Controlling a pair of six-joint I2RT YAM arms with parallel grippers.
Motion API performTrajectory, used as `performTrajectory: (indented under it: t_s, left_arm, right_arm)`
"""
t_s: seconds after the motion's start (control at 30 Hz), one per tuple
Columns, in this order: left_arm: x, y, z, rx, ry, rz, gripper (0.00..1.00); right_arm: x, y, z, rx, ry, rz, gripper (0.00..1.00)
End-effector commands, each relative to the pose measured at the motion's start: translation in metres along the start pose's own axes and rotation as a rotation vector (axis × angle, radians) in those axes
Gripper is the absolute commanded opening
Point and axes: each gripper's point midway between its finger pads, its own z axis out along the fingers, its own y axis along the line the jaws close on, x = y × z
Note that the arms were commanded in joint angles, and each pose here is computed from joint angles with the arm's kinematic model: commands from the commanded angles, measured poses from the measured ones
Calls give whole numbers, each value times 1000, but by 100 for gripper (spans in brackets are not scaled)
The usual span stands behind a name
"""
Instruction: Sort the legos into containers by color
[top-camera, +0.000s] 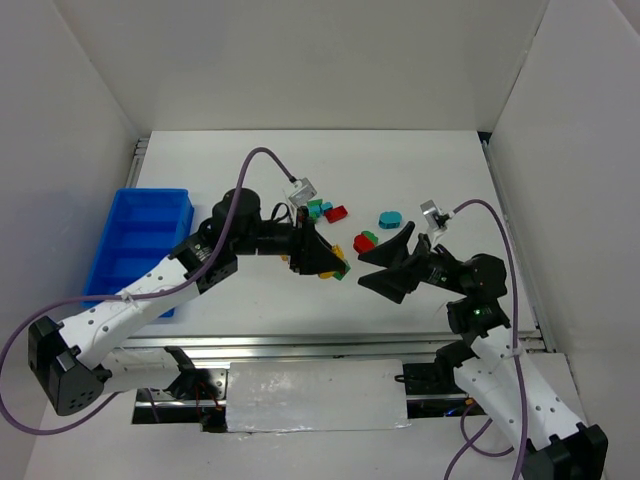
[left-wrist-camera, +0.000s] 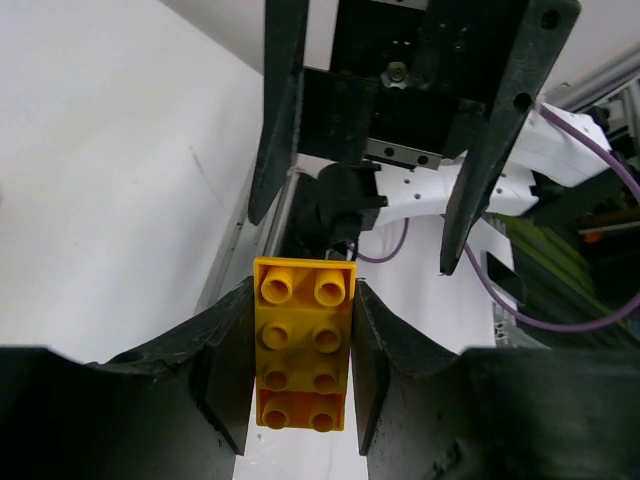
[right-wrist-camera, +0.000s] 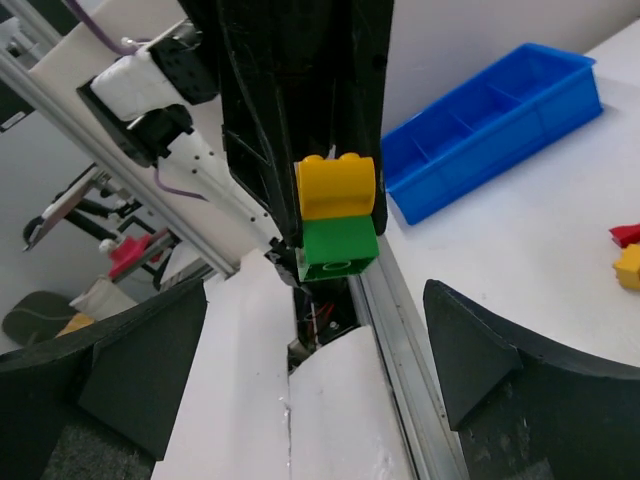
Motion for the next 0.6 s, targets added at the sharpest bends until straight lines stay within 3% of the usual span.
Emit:
performTrajectory:
  t_s: [0.0,0.27,0.57]
  left_arm:
    - [-22,-39,-7,169,-70,59,0]
    - [-27,-47,-7,216,-95,55,0]
    - [-28,-44,-7,192,-108,46,0]
  right_arm:
    - [-7,24,4,-113,-2,-50,96]
    - [-5,25,16,-114,18,-39,85]
    - [-6,34,24,-154,-4,-46,81]
